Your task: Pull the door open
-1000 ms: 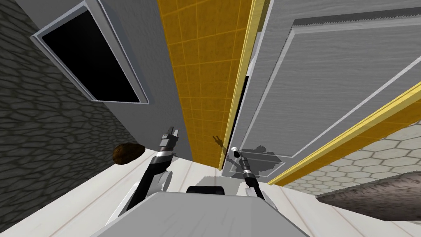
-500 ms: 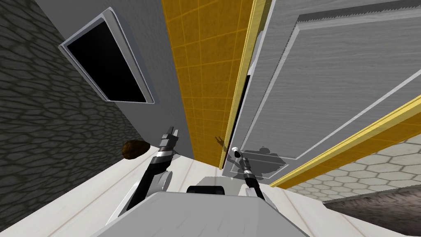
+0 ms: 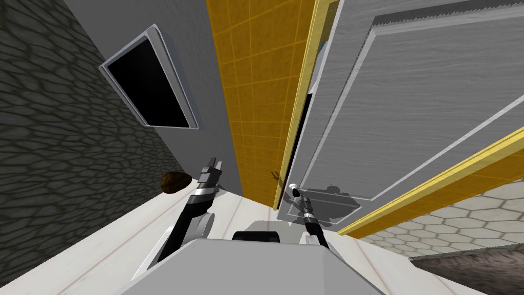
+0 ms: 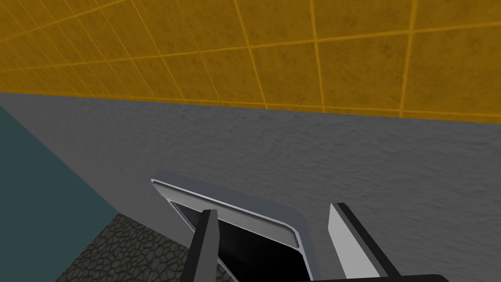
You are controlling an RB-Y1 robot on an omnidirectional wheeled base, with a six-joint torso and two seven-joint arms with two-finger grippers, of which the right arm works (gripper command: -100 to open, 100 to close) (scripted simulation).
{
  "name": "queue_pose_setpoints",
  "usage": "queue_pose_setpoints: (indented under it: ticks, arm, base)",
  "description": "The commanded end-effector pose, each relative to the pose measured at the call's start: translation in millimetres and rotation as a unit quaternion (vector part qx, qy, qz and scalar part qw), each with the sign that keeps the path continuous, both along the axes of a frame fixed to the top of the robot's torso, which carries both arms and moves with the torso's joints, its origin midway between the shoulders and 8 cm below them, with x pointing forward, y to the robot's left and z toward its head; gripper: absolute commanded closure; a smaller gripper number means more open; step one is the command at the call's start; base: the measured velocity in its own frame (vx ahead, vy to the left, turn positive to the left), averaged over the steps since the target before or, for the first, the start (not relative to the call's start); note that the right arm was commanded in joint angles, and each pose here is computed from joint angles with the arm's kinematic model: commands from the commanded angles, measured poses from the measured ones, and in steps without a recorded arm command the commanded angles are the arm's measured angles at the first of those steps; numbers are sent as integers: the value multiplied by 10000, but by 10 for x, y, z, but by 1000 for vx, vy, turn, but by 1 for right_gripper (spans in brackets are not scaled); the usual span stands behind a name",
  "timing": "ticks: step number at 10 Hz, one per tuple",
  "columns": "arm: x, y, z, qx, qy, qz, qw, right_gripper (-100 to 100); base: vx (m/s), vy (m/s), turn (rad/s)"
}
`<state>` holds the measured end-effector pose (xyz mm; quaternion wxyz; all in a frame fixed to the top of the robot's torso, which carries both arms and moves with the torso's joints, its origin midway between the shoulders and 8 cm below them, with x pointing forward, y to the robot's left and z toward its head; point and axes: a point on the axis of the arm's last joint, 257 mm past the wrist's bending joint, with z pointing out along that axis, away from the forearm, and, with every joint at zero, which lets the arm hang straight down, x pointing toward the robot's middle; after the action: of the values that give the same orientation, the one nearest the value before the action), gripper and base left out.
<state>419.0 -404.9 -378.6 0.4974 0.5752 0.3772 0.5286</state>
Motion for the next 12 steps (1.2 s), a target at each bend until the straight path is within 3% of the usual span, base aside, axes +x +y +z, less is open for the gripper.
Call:
queue_pose_setpoints:
  ticks: [1,2,3,8,9,10,11,12]
  arm:
    - [126,194,80,354,-179,158,9991,100]
    - [126,194,80,354,-179,158,9991,100]
    - [2,-20,-29,506,-28,-40,9987,-100]
    - [22,19,-30,1243,-170,-50,9921,-100]
    - [29,32,-30,1457,-212,-54,9891,-100]
    - [29,32,-30,1482,-216,-53,9887,-100]
    - [36,46,-32,1724,-263,-57,9847,-100]
    - [36,46,-32,1732,-265,-57,9845,-100]
  base:
    - [-41,-23,129]
    - [-36,-16,56]
    - [-30,-29,-24]
    - [-65,-15,3]
    - [-39,-6,29]
    - [-37,-13,45]
    - [-43,-11,60]
    - [-23,-2,12]
